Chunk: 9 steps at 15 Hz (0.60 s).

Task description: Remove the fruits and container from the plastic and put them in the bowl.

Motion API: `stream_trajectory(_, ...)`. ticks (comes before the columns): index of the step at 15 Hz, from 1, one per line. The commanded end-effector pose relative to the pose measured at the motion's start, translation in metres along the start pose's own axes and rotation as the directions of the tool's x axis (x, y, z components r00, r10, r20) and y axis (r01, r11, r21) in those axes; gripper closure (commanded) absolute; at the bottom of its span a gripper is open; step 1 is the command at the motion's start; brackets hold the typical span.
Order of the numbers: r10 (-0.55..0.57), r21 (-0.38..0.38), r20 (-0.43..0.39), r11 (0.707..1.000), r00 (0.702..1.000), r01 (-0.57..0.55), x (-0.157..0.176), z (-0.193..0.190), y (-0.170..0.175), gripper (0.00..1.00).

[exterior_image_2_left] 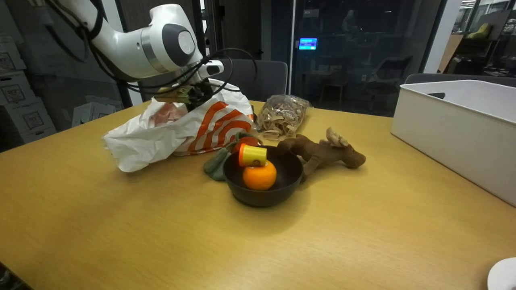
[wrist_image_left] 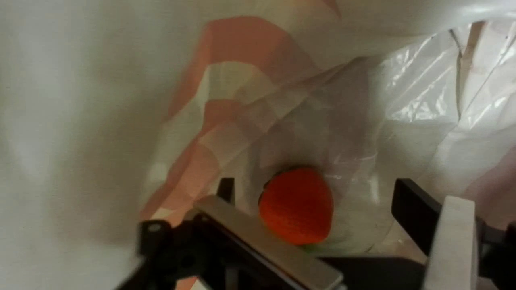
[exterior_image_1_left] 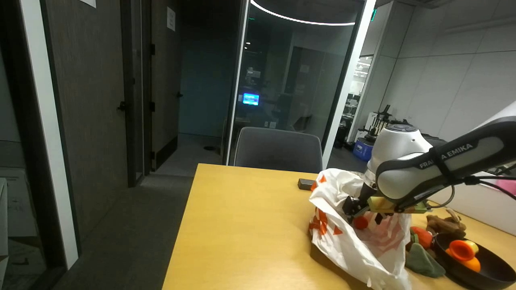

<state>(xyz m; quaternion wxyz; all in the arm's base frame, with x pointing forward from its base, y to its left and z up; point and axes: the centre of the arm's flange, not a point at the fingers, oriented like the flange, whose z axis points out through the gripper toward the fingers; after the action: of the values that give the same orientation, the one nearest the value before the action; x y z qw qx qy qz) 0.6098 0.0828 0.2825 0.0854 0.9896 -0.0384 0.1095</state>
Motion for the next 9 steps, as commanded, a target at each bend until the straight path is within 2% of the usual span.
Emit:
stream_trajectory(1, 0.049, -0.047, -0.06, 0.998, 0.997, -0.052, 0.022, 0.005, -0.008, 0.0)
stream_trajectory(5, 0.071, -0.065, -0.065, 0.995, 0.995, -0.075, 0.028, 0.018, -0.015, 0.01)
stream_trajectory(8, 0.126, -0.081, -0.088, 0.988, 0.988, -0.133, 0.036, 0.025, -0.015, 0.08)
stream_trajectory(9, 0.152, -0.082, -0.098, 0.984, 0.984, -0.16, 0.039, 0.026, -0.014, 0.01)
